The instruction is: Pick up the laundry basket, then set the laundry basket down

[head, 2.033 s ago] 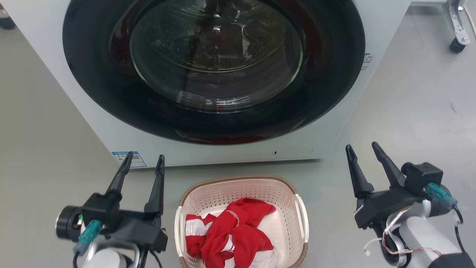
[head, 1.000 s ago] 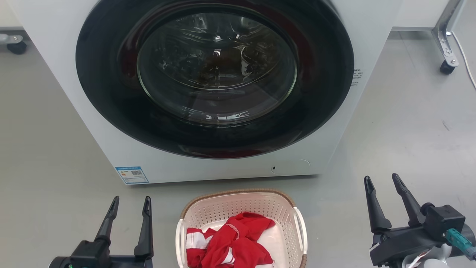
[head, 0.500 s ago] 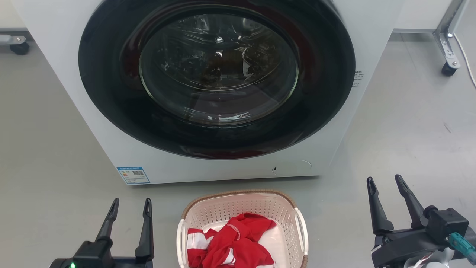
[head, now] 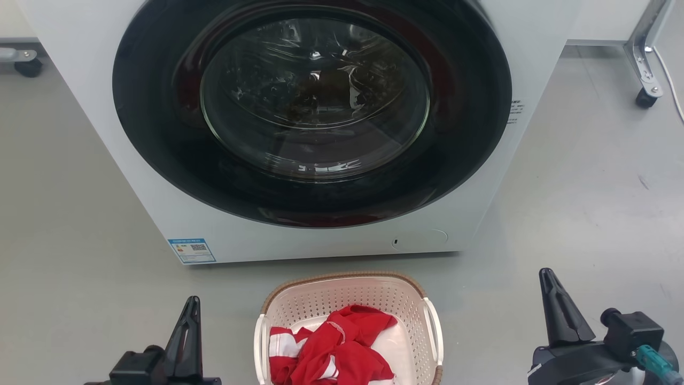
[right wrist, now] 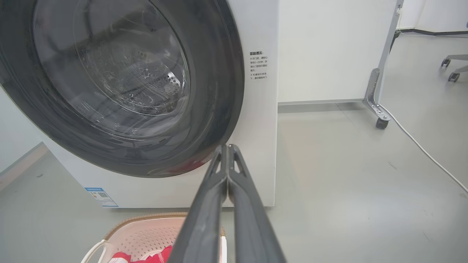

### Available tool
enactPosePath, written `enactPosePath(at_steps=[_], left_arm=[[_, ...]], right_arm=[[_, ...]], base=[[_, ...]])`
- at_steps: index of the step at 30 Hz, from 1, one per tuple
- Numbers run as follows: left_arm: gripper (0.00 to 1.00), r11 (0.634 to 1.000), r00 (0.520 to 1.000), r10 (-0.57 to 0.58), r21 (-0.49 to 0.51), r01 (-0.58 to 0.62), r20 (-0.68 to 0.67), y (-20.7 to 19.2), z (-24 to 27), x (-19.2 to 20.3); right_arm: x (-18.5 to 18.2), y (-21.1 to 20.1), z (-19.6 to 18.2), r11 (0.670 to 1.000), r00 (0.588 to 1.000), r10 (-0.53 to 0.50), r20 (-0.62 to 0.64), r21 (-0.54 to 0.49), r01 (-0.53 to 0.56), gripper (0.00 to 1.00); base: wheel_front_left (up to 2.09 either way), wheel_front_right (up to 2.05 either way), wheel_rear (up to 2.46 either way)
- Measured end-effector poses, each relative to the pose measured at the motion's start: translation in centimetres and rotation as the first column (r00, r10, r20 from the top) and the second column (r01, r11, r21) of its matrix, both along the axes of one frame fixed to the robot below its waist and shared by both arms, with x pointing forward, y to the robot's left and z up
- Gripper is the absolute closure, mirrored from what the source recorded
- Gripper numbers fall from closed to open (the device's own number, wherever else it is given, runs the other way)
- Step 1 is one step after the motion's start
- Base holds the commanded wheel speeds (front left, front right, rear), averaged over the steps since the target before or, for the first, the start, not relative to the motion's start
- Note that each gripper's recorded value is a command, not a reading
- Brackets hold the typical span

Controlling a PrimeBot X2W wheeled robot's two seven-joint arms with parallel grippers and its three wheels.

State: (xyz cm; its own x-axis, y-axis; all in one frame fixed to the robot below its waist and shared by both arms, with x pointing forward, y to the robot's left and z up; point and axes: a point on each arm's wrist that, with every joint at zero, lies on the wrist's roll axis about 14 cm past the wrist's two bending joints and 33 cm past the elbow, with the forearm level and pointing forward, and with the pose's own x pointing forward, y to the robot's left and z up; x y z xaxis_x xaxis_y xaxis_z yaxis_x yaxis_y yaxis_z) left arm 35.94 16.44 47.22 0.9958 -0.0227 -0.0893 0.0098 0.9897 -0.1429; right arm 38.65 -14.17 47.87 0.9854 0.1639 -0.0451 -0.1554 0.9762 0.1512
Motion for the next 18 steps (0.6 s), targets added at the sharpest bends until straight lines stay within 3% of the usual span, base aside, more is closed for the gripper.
enactPosePath(at_steps=[18], left_arm=[[1.00, 0.972, 0.996, 0.045, -0.225, -0.062, -0.080, 1.0, -1.1, -0.1]], right_arm=[[0.3, -1.8, -0.3, 0.972, 0.993, -0.076, -0.095, 0.216, 0.095, 1.00]], base=[[0.00, 0.00, 0.00]])
